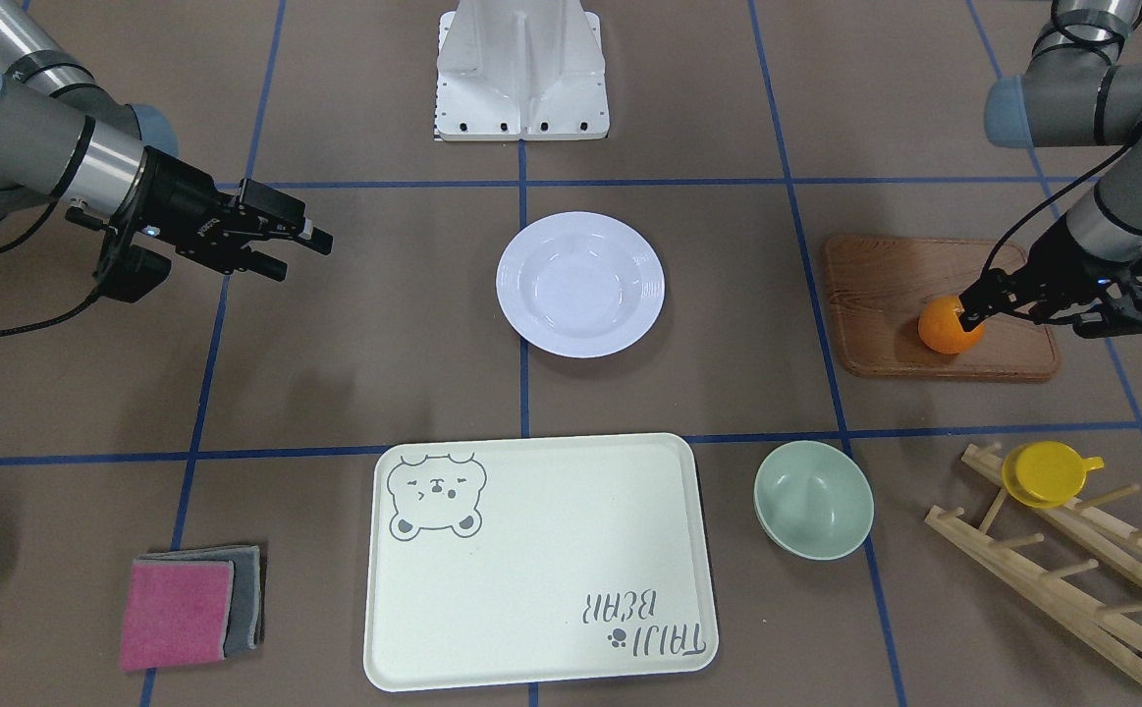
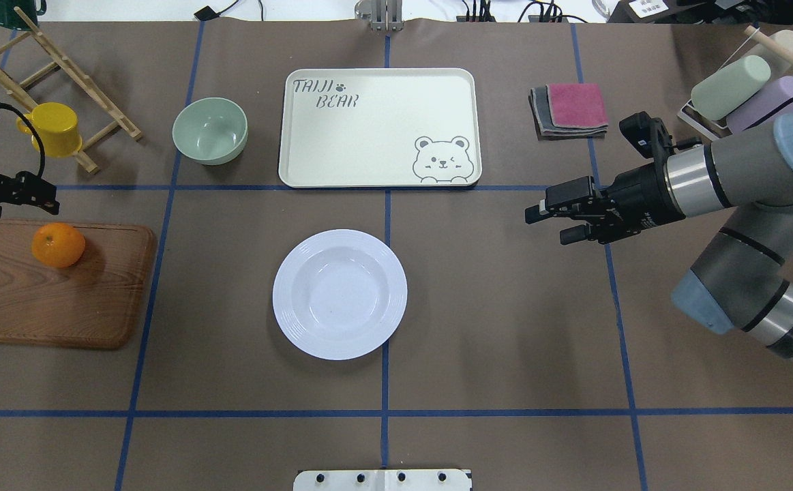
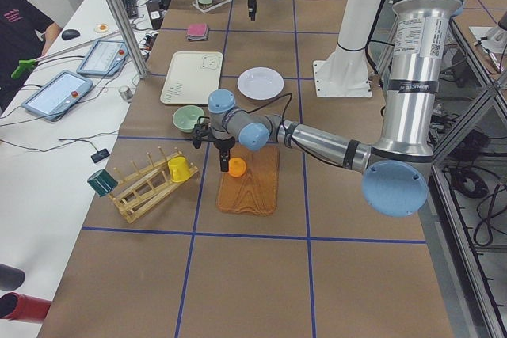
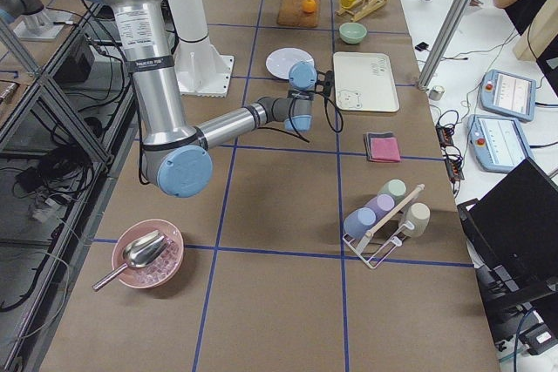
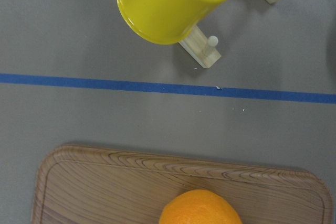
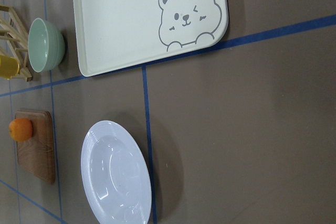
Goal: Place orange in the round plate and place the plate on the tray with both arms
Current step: 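Grasp the orange on the board with the left gripper while the right approaches the plate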
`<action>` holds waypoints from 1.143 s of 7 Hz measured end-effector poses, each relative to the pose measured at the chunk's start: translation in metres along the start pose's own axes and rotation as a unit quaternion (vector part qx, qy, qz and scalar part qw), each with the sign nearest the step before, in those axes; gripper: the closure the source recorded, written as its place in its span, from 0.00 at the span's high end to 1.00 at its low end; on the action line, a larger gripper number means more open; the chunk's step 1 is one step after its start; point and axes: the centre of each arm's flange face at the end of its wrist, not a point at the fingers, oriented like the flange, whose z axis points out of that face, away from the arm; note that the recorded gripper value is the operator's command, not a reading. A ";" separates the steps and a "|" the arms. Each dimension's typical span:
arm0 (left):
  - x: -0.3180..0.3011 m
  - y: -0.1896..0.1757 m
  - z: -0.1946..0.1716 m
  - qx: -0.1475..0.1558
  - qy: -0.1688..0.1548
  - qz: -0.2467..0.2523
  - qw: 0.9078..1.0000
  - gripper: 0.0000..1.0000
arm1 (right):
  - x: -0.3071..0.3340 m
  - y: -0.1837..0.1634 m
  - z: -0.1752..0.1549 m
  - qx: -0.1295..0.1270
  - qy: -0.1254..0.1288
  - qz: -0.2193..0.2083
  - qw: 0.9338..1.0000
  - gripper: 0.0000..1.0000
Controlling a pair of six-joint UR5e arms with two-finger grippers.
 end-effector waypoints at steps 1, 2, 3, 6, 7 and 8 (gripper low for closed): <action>0.002 0.001 0.009 0.002 -0.006 0.002 1.000 0.97 | 0.000 0.004 0.007 0.003 -0.001 0.000 1.000 1.00; 0.002 0.002 0.017 0.003 -0.009 0.004 1.000 0.96 | 0.000 0.008 0.013 0.003 -0.001 -0.001 1.000 1.00; 0.002 0.004 0.025 0.004 -0.007 0.003 1.000 0.96 | 0.001 0.012 0.019 0.001 -0.001 -0.001 1.000 1.00; 0.008 0.011 0.045 0.001 0.001 -0.003 1.000 0.96 | 0.009 0.021 0.029 -0.003 -0.008 -0.008 1.000 1.00; 0.005 0.011 0.050 0.000 0.002 -0.003 1.000 0.95 | 0.018 0.022 0.032 -0.005 -0.016 -0.013 1.000 1.00; 0.005 0.013 0.056 -0.001 0.003 -0.004 1.000 0.93 | 0.023 0.023 0.033 -0.006 -0.021 -0.015 1.000 1.00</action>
